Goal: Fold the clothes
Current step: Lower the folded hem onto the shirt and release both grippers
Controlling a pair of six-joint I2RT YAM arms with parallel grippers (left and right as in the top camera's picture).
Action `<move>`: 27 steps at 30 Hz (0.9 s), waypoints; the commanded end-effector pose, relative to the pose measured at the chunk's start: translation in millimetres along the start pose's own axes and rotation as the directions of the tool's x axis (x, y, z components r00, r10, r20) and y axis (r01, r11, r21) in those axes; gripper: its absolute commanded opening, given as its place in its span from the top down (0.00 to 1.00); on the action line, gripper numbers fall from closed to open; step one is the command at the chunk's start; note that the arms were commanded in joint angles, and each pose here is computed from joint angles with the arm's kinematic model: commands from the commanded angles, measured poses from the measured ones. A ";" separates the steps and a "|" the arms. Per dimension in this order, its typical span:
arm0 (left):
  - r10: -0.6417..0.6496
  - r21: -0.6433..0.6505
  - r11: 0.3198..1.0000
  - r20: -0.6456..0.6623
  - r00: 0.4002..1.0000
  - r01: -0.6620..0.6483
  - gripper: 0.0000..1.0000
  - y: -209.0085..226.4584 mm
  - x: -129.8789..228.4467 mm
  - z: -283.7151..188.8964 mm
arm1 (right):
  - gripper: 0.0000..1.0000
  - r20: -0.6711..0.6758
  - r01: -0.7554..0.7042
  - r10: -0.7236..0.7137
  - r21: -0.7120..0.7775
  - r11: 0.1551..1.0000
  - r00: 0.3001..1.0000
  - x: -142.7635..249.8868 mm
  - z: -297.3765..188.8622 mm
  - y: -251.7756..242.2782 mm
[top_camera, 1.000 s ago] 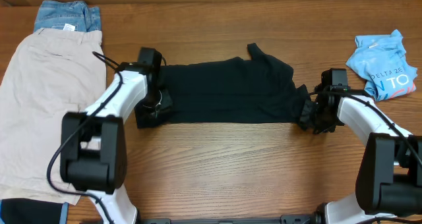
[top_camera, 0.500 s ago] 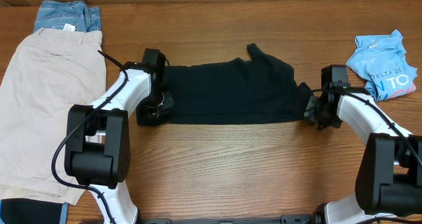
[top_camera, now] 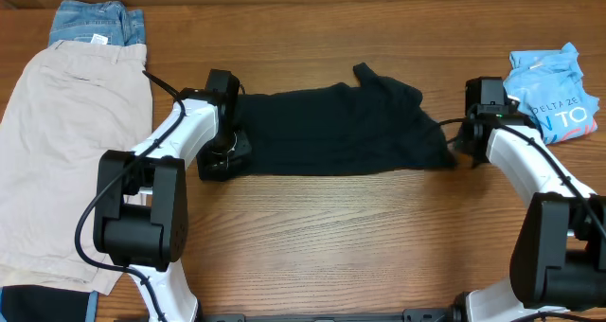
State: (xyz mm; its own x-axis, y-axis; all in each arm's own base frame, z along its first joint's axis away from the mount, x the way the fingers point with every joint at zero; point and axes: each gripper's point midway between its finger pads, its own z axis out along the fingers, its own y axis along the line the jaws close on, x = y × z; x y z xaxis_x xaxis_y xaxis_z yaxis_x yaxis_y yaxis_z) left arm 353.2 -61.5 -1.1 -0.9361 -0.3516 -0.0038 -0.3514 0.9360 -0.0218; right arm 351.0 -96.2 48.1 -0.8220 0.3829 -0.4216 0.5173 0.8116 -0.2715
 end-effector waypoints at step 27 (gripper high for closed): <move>0.037 -0.090 0.995 0.000 0.999 -0.037 0.96 18.4 -2.7 2.6 | 0.71 0.081 0.110 -0.077 -0.589 0.801 0.994 -56.6 -108.0 82.4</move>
State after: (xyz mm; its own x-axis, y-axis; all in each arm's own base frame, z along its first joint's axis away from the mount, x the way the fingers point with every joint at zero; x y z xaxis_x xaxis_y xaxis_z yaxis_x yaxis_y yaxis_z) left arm 349.3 -57.8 -0.4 -0.9405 -0.3399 0.0056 -0.3398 0.9405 0.0038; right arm 402.8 -24.6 112.8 -0.8468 0.3288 -0.4180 0.2980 0.9444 0.1392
